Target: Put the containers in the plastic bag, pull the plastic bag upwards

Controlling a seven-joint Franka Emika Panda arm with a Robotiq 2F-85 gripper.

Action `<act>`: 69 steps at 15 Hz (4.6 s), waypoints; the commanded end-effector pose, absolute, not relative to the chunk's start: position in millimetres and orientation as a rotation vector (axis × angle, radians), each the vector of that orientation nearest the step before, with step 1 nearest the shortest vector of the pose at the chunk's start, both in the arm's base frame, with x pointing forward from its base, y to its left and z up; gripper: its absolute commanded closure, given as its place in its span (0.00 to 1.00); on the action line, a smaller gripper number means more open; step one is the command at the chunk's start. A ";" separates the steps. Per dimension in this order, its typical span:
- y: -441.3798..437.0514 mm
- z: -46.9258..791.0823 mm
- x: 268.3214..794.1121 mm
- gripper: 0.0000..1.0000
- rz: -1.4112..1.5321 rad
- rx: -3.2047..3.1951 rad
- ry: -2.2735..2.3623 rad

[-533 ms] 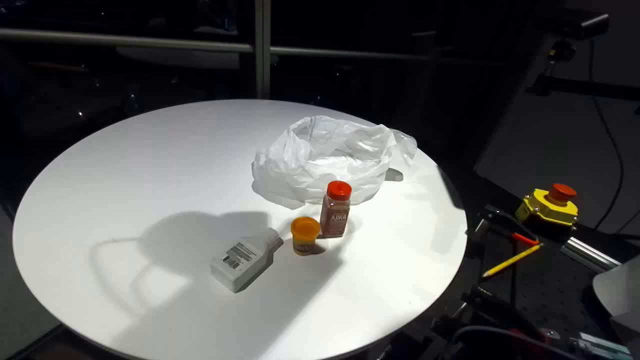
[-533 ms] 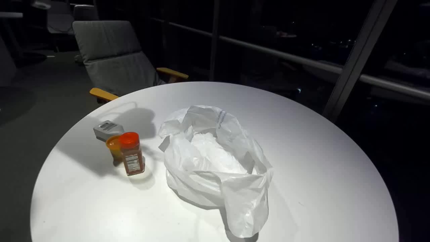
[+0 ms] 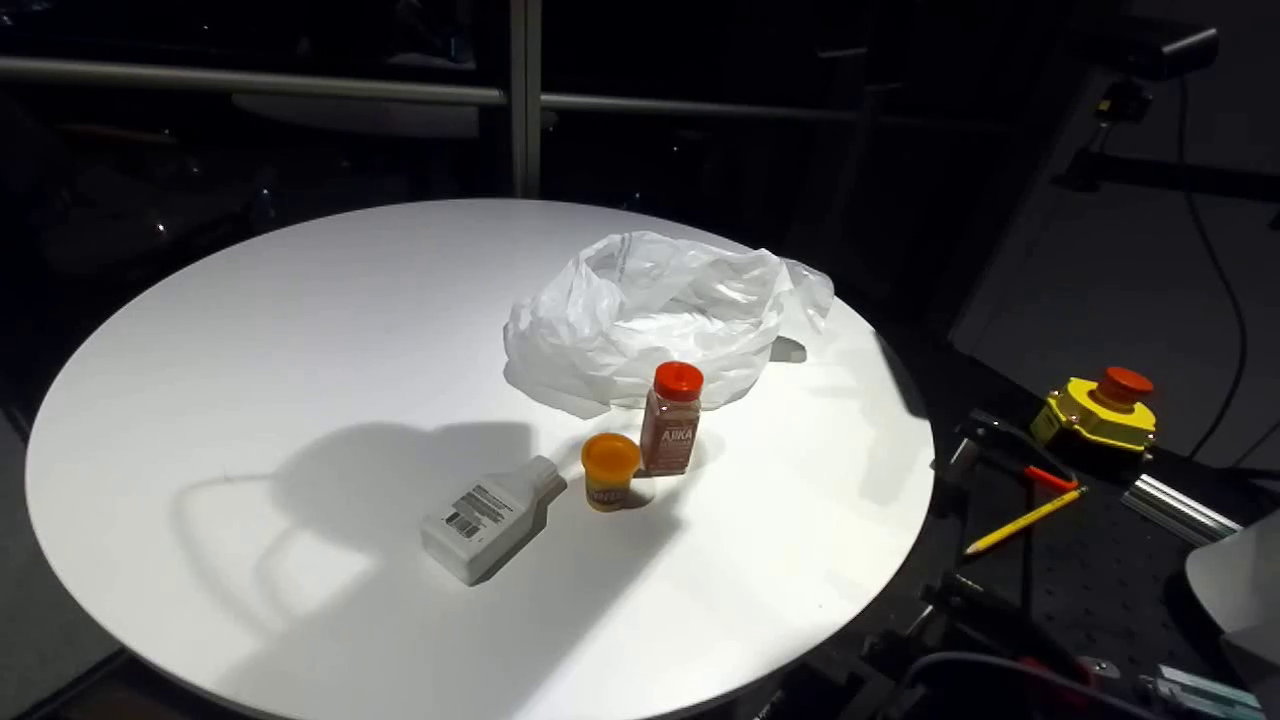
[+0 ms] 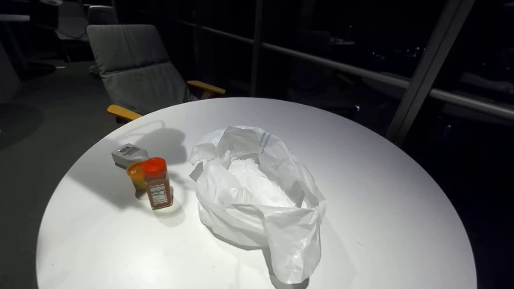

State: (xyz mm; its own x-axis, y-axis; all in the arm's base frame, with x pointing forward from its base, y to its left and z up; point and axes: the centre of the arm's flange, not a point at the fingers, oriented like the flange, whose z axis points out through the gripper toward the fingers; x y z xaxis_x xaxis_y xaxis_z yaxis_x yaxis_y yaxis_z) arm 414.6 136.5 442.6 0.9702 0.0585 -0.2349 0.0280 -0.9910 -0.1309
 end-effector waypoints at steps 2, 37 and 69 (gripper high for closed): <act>145.6 415.9 448.5 0.00 0.294 -2.881 0.172; 100.7 191.0 475.6 0.46 -0.054 -2.916 0.957; -55.1 298.2 581.3 0.76 -0.061 -2.852 1.323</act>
State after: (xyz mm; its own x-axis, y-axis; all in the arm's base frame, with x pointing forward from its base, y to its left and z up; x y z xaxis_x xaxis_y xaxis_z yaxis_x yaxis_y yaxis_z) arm 569.1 -31.3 302.6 0.6727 -0.7393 0.0283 -0.7390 -0.6733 -0.0232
